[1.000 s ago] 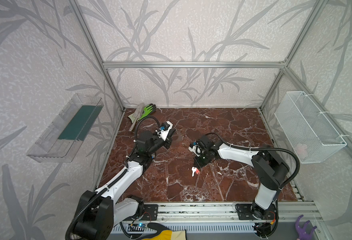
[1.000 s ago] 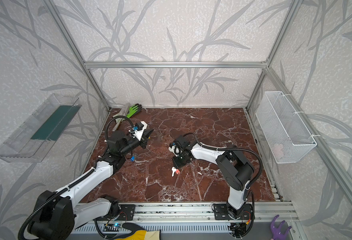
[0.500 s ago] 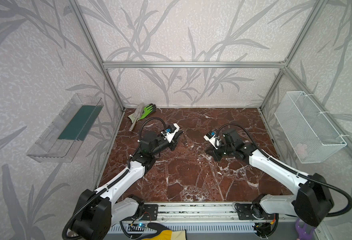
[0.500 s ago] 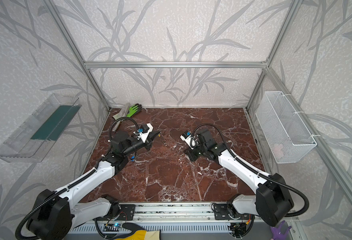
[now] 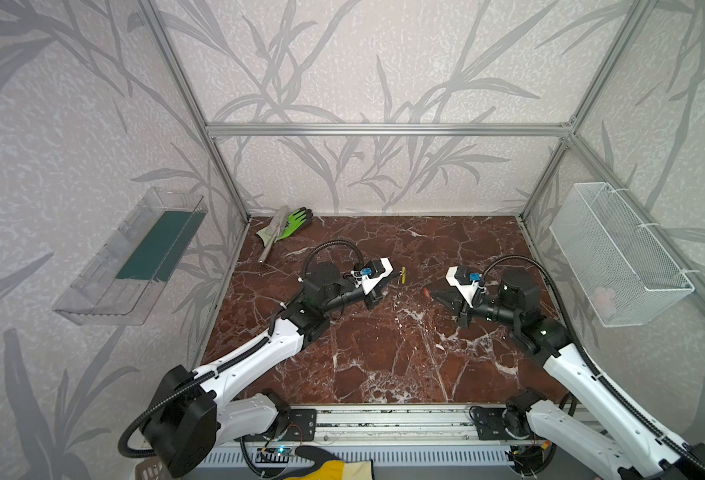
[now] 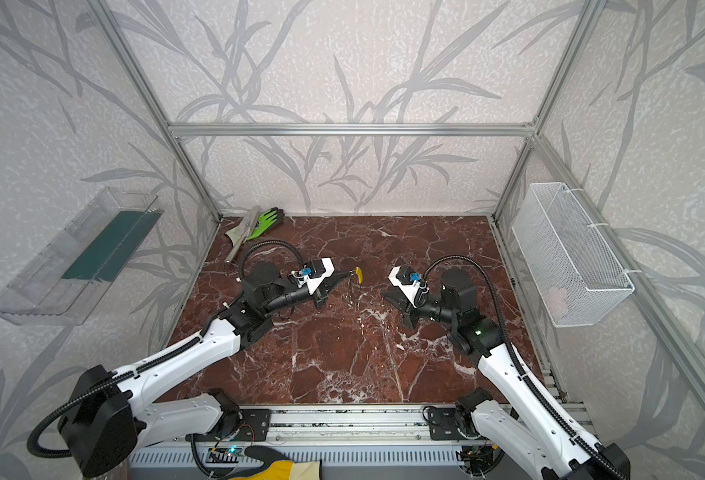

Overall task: Put the keys on the keyring
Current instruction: 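Bring the red-tagged key toward the plate while the left gripper raises the plate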

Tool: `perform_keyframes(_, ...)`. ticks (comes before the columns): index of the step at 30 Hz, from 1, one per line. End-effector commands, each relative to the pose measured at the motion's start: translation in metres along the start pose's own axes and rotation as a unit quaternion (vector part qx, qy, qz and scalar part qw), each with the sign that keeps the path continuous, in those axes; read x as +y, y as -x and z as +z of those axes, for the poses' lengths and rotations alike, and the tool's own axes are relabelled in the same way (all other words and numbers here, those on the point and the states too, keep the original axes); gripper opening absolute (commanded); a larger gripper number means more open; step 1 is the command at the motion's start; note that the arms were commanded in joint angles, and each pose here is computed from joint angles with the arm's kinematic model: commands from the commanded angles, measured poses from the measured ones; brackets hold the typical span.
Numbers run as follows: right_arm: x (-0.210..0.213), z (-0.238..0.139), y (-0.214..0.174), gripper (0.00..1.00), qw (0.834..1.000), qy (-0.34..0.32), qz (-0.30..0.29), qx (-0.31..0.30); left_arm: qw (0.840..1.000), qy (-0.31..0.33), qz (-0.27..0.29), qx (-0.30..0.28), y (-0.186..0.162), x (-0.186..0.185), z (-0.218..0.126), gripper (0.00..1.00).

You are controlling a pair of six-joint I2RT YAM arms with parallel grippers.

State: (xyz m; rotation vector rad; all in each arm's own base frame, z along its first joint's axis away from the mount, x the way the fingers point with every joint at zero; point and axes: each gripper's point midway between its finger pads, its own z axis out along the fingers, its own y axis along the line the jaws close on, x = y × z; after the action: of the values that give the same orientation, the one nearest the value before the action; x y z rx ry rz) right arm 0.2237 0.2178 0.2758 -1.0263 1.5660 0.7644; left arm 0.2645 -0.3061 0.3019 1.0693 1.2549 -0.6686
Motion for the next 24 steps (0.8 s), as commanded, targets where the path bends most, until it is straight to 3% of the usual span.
perform_keyframes(1, 0.019, -0.01, 0.022, 0.0, 0.998, 0.038, -0.027, -0.051, 0.999, -0.005, 0.028, -0.031, 0.027, -0.006, 0.005, 0.0)
perform_keyframes(24, 0.015, -0.014, 0.044, 0.0, 0.993, 0.031, 0.015, -0.113, 0.997, -0.025, 0.048, -0.051, 0.047, -0.034, 0.021, 0.0)
